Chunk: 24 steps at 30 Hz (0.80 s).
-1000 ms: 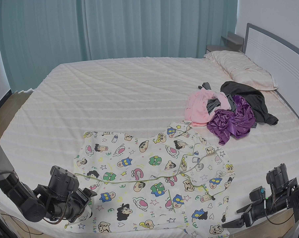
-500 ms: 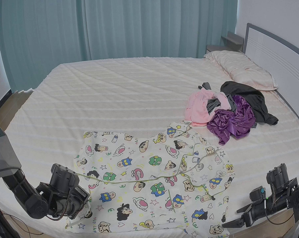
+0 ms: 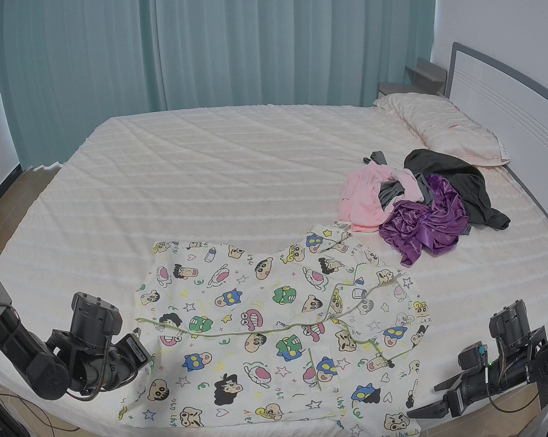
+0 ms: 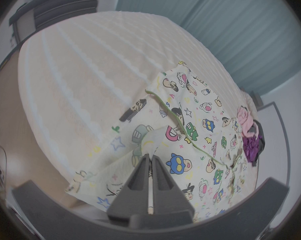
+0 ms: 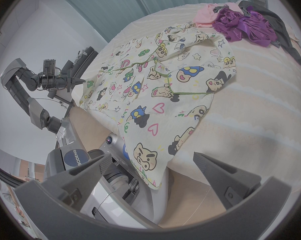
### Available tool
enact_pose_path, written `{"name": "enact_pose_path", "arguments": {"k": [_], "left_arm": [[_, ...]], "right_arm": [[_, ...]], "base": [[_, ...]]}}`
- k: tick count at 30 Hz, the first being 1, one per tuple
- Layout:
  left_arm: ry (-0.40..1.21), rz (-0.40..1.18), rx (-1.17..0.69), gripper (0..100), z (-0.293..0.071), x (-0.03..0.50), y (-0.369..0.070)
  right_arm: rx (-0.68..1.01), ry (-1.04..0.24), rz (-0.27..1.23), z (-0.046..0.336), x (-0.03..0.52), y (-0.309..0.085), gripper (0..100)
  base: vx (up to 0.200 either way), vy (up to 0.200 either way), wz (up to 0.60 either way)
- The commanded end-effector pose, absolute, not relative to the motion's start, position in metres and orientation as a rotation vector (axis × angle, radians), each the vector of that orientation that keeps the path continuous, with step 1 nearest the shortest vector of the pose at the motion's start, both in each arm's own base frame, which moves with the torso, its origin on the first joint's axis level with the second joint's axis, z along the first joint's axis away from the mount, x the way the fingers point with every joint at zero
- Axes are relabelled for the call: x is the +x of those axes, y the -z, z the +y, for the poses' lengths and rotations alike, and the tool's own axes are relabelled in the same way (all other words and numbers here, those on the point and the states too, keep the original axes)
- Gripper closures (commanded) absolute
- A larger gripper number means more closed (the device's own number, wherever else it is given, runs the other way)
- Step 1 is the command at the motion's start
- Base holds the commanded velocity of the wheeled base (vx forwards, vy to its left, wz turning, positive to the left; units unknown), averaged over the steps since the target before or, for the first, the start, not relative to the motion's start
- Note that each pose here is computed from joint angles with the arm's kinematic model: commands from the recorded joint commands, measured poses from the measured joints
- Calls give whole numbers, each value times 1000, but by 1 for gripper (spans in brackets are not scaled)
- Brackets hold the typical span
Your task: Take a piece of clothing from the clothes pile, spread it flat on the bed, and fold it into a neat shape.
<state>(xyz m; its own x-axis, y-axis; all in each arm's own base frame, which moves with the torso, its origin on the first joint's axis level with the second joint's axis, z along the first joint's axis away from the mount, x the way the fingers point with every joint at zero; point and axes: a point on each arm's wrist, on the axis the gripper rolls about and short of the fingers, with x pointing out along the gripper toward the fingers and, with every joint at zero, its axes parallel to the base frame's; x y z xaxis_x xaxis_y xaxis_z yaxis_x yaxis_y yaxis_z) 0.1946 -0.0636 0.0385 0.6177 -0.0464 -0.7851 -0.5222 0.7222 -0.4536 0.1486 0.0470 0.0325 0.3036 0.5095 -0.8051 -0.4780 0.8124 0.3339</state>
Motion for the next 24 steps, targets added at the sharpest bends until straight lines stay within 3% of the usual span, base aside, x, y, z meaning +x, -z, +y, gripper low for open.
{"name": "enact_pose_path", "arguments": {"k": [1, 14, 19, 20, 24], "left_arm": [[-271, 874, -663, 100, -44, 190, -43], [-123, 871, -570, 100, -3, 206, -45], [-136, 852, -587, 100, 4, 221, -39], [-143, 861, -590, 0, 6, 223, -37], [-159, 879, -594, 0, 8, 231, -28]], "right_arm": [[32, -655, 1072, 47, 148, -34, 0], [32, -655, 1071, 47, 148, -34, 0], [32, -655, 1071, 47, 148, -34, 0], [32, -655, 1071, 47, 148, -34, 0], [33, -654, 1067, 47, 148, -34, 0]], "base": [[0, 0, 0], [0, 0, 0], [0, 0, 0], [0, 0, 0], [0, 0, 0]]}}
